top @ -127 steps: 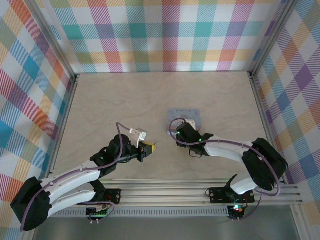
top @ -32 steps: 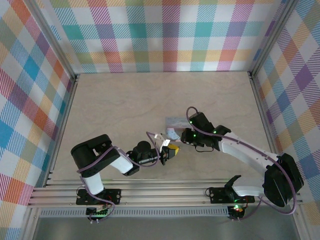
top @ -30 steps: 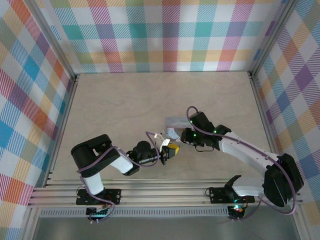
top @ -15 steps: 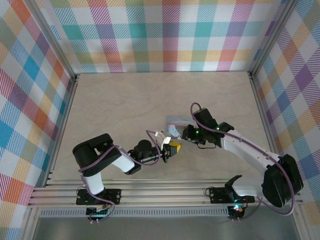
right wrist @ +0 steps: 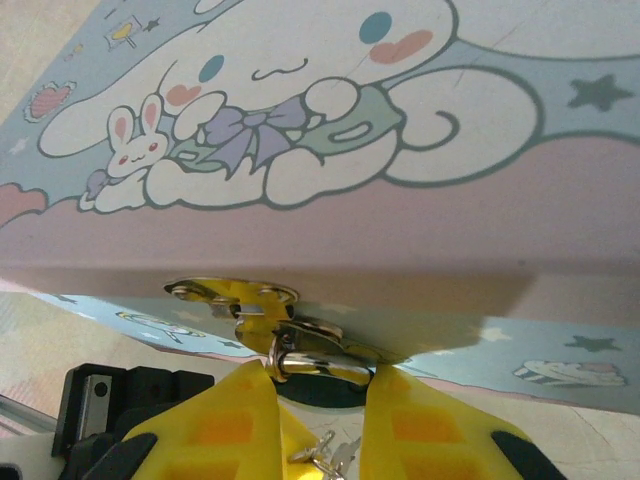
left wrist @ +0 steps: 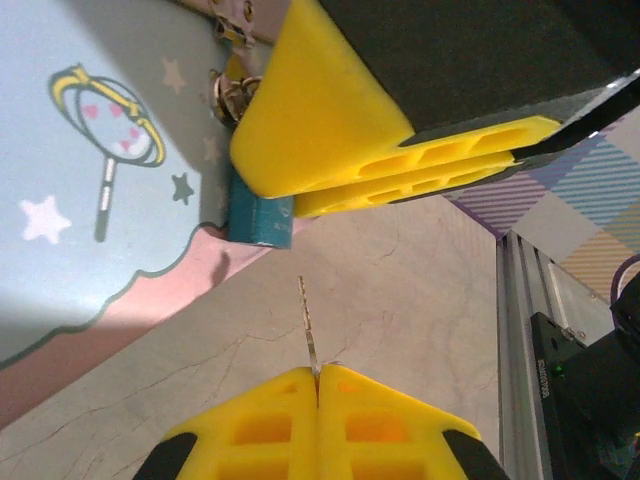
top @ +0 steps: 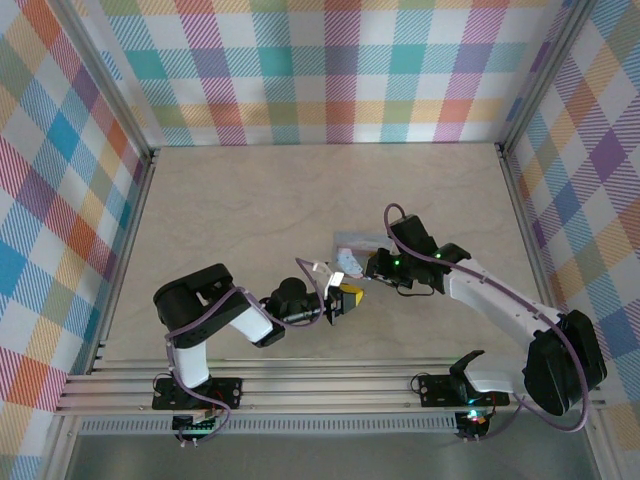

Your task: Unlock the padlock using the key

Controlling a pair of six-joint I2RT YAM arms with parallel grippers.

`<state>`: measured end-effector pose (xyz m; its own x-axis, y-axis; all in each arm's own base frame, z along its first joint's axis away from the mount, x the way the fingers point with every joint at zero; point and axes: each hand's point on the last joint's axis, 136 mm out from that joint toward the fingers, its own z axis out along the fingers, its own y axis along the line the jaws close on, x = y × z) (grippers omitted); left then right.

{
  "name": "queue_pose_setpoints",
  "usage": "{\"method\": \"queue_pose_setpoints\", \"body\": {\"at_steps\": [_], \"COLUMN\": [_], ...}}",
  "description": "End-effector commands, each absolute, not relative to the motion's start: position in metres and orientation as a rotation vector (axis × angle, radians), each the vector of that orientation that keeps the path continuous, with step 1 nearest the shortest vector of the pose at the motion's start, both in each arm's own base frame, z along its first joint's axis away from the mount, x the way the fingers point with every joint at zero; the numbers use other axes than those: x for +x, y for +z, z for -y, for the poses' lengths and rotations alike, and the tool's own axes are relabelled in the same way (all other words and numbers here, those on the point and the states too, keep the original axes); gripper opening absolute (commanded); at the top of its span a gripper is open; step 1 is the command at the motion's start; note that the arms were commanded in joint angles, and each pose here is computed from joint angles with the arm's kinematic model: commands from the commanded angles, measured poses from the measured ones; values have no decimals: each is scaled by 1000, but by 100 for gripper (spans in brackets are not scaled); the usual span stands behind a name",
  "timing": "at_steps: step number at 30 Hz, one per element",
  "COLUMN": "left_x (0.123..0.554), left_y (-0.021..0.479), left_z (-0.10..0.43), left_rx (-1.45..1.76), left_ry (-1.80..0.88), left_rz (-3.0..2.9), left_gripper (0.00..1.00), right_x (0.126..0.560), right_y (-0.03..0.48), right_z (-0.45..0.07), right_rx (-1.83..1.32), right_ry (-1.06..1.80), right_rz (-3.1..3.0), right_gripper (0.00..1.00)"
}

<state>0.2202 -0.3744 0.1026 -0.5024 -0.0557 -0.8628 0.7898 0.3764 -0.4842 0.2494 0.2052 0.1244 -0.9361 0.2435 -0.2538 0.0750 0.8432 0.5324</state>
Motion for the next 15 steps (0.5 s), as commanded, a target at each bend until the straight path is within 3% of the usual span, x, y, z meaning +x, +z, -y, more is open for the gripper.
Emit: {"method": "queue_pose_setpoints", "body": {"at_steps": [1,15], "left_x": [227,238], "left_y": [118,118], "left_z": [377,380], "left_rx": [621,595], "left_ry": [-1276,-1298], "left_rz": [-1719,-1727], "left_gripper": [0,0], "right_x": [257,255], "right_y": [151,150], "right_z": [-211,-212], "right_rx": [224,222], "right_ry": [844,858], "right_rz": [-2633,-2636], "right_gripper": [0,0]}}
